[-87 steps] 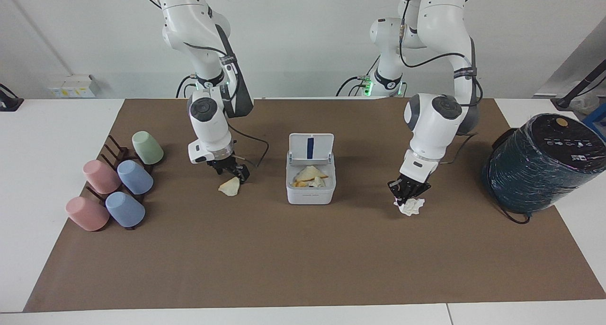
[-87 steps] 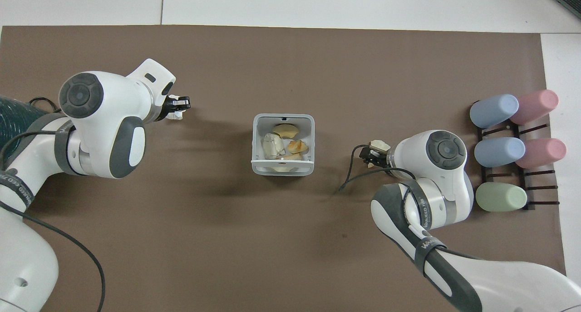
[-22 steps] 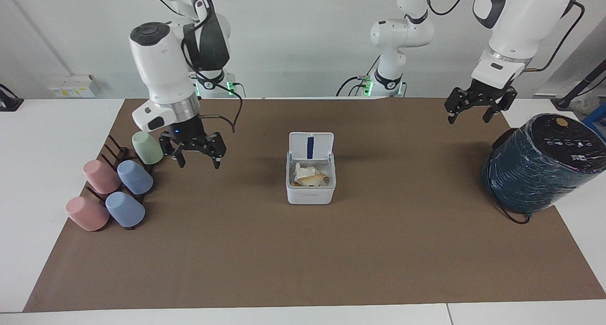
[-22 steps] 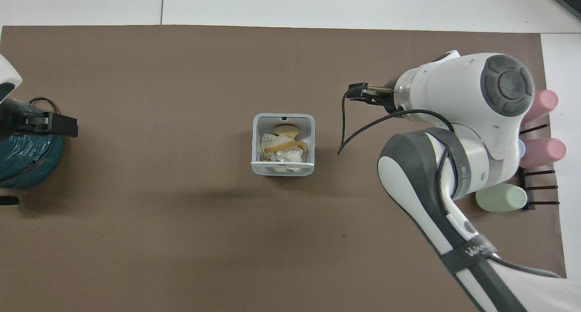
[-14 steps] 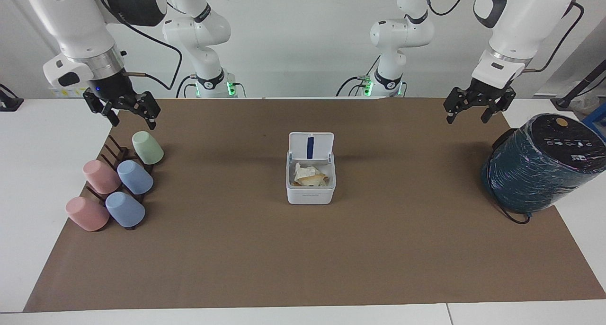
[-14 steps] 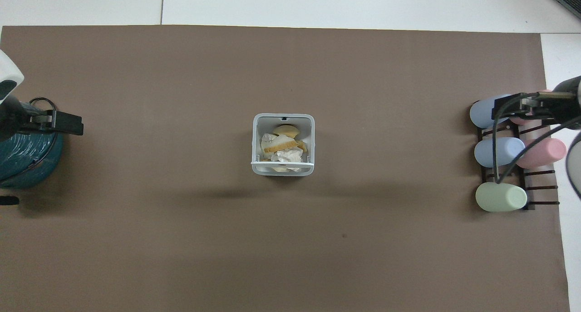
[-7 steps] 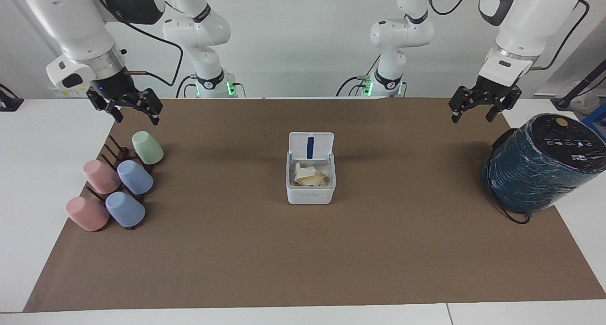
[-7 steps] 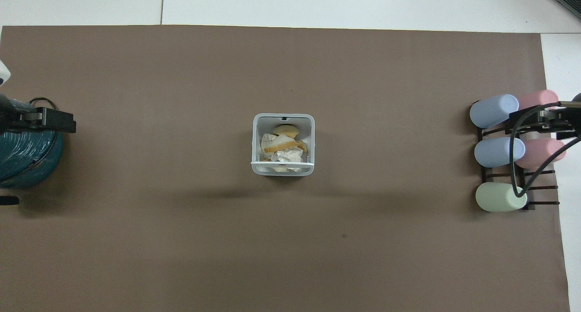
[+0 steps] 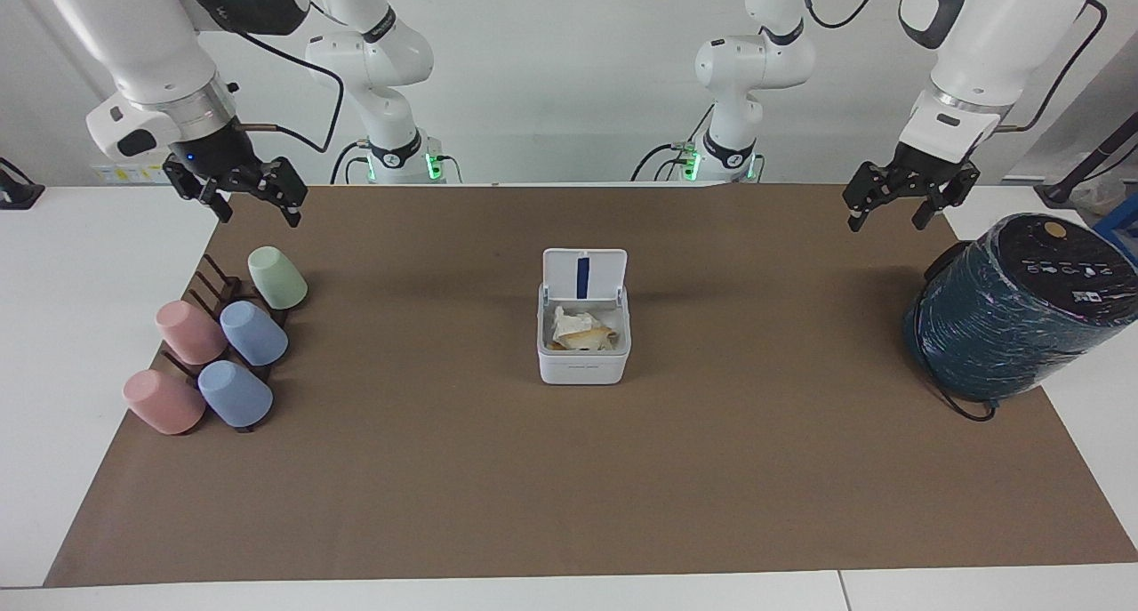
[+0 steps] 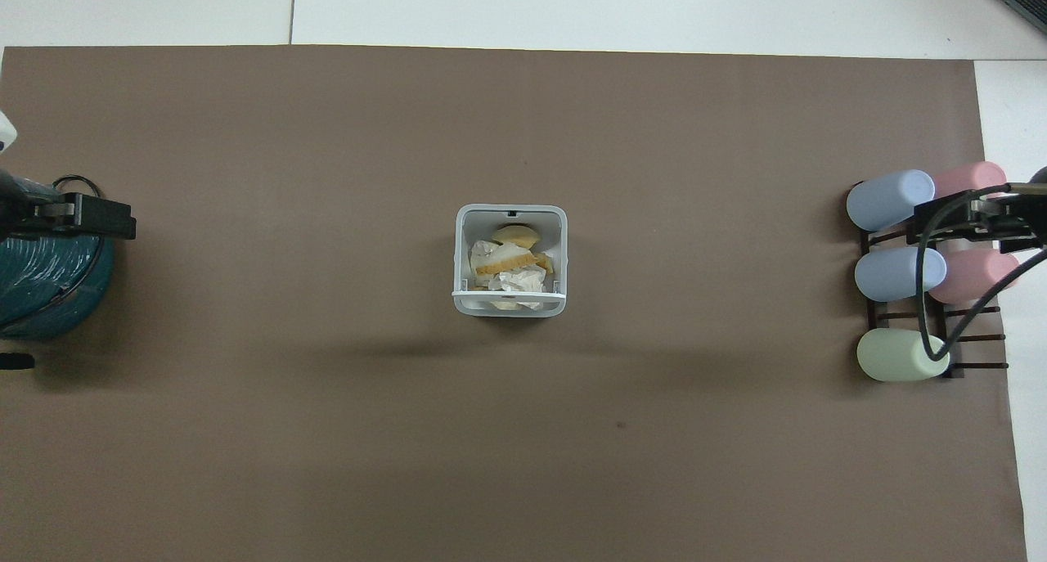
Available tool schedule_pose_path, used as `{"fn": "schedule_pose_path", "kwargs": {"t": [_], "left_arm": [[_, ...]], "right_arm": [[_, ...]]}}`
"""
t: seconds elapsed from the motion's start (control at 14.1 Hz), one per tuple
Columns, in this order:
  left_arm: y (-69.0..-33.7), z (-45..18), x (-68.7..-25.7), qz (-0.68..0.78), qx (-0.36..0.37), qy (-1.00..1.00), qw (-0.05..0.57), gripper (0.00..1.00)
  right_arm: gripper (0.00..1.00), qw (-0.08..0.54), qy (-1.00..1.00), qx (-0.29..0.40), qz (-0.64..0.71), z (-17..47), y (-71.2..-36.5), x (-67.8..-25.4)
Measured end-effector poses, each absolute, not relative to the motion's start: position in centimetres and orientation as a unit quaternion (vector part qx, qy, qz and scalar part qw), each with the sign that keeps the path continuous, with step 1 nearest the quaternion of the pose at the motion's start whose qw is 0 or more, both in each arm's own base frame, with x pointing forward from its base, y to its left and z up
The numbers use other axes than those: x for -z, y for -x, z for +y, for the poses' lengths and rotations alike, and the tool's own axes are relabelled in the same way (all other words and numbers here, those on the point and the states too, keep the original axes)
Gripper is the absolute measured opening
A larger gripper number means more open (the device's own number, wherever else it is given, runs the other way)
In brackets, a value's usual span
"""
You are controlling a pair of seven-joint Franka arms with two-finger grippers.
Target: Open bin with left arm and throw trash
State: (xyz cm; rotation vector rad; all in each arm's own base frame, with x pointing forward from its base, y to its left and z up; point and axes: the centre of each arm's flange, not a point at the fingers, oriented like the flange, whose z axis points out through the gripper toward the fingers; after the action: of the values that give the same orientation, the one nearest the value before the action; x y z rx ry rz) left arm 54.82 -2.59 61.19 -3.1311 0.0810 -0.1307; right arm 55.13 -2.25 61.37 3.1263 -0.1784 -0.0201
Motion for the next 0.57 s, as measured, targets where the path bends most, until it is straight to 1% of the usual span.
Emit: {"fn": "schedule_pose_path", "kwargs": {"t": [0.57], "left_arm": [[-54.82, -2.59, -61.19, 0.026, 0.042, 0.999, 0.003, 1.0]], "right_arm": [[1.0, 0.007, -0.998, 0.01, -0.057, -2.3, -55.05, -61.28]]}}
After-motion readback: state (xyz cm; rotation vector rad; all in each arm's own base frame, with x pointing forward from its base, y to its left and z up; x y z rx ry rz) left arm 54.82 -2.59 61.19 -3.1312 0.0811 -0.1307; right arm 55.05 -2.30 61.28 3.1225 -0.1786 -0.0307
